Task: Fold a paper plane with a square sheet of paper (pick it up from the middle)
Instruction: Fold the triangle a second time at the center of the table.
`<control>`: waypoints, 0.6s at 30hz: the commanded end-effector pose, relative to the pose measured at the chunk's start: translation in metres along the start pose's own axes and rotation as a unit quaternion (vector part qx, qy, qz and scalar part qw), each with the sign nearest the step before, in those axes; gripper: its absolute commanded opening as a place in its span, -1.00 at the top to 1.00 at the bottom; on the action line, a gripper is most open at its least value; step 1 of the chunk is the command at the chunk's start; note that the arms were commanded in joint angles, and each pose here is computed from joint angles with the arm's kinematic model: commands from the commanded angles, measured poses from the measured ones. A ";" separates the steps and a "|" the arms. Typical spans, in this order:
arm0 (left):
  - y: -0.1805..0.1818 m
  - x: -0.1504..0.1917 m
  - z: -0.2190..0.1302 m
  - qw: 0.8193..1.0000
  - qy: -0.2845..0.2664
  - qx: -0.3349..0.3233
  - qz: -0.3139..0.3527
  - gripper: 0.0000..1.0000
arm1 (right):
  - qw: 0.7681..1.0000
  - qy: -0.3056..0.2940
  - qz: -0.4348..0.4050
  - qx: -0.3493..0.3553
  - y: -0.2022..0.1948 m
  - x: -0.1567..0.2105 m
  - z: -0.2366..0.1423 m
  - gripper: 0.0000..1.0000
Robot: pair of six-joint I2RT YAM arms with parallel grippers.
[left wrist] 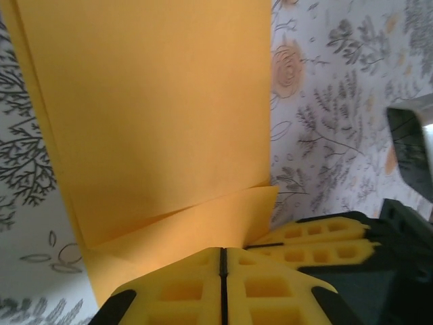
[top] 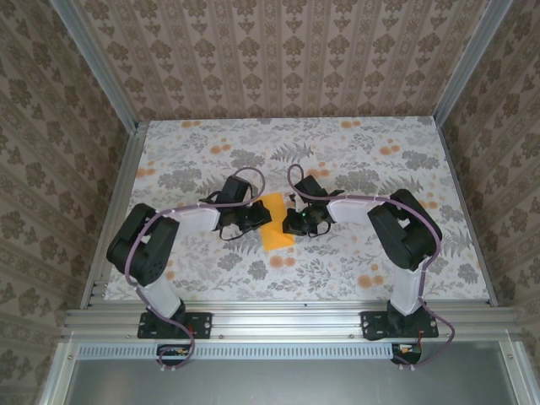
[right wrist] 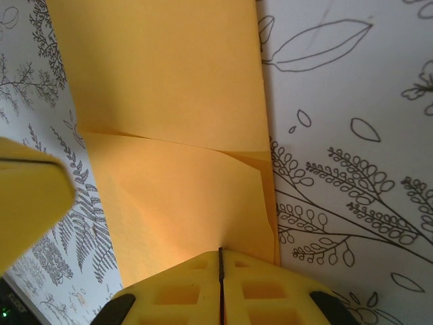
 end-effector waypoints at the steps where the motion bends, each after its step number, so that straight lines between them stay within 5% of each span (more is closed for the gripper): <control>1: -0.001 -0.004 0.003 1.000 0.001 -0.015 0.003 0.83 | 0.997 0.060 0.036 0.043 -0.024 0.027 0.012 0.82; 18: 0.034 0.002 0.010 0.995 0.008 -0.102 -0.019 0.92 | 0.998 0.015 -0.039 -0.054 0.035 -0.012 -0.017 0.76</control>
Point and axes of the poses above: each hand's point on the last joint's axis, 136 mm out from that joint toward the fingers, its own z axis out along the fingers, its own y axis along the line the jaws close on, x = y × z, the point moved 6 cm from there along -z, back along the fingers, and after that the axes turned 11 degrees about -z, right-handed, at the moved point
